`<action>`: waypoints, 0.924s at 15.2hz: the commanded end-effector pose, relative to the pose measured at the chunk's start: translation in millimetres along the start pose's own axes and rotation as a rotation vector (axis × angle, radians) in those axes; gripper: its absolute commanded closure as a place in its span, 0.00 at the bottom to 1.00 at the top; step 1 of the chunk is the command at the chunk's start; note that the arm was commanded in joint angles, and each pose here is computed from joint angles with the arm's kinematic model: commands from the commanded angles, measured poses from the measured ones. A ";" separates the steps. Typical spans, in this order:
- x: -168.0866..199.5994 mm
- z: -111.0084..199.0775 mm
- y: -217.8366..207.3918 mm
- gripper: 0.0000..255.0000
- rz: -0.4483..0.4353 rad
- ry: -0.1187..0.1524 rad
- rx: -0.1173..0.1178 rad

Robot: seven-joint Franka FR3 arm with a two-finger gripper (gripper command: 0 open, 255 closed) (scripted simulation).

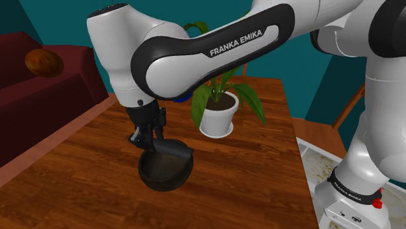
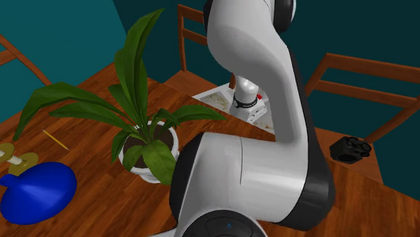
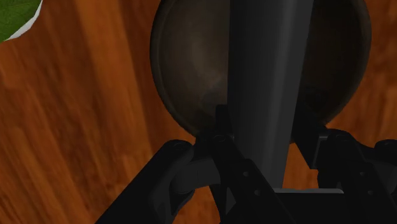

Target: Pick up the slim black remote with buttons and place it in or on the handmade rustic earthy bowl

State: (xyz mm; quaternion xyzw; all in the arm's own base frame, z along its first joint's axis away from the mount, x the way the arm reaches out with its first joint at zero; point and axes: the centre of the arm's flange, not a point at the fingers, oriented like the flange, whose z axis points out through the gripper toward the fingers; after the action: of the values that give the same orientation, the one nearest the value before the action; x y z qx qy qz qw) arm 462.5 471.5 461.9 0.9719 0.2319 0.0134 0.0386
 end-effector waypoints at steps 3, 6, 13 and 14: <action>-0.7 20.7 -1.4 1.00 0.000 0.001 0.000; -0.8 36.5 -2.7 1.00 0.000 0.001 0.000; -0.9 43.9 -3.3 1.00 0.000 0.001 0.000; -0.9 43.9 -3.3 1.00 0.000 0.001 0.000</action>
State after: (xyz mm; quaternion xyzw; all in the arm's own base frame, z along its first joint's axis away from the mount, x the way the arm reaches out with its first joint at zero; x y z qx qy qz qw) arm 462.2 471.0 418.3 0.9719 0.2317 0.0140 0.0384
